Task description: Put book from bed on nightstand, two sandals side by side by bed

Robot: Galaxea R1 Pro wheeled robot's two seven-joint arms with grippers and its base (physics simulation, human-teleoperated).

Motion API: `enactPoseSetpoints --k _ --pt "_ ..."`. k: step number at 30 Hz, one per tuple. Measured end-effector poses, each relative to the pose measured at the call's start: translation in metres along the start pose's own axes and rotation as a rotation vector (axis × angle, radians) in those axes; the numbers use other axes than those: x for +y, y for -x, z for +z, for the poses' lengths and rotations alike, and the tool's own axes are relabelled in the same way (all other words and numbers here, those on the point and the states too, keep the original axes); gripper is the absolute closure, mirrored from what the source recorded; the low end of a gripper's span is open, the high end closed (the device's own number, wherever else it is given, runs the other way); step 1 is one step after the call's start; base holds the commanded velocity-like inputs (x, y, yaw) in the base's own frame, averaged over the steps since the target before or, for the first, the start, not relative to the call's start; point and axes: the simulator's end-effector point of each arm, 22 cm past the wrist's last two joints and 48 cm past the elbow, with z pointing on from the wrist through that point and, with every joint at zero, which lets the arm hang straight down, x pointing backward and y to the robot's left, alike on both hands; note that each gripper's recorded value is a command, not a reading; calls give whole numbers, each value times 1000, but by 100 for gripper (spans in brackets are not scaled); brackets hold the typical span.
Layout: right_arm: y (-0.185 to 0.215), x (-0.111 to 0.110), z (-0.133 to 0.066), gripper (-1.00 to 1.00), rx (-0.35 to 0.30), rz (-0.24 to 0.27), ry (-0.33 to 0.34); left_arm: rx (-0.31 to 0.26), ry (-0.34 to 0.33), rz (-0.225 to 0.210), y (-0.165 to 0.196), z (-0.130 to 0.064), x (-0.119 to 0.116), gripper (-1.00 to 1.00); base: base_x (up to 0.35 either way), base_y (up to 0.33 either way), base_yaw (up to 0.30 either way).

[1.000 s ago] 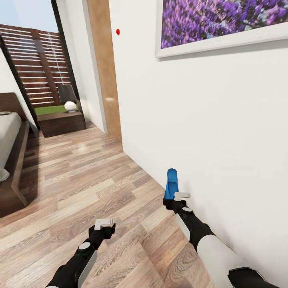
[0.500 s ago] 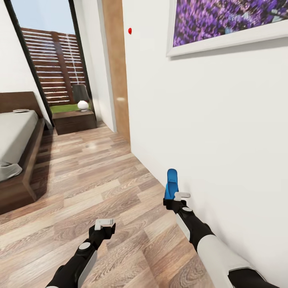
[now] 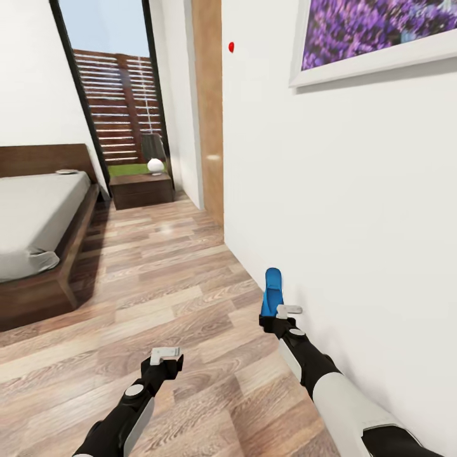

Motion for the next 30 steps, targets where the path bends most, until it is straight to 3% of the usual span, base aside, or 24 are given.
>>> enactPoseSetpoints --k 7,30 --pt "0 0 0 100 0 0 0 -1 -2 -3 0 0 -2 -100 43 -38 257" --pt "0 0 0 100 1 0 0 -1 0 -4 0 0 -1 -100 208 -178 258"
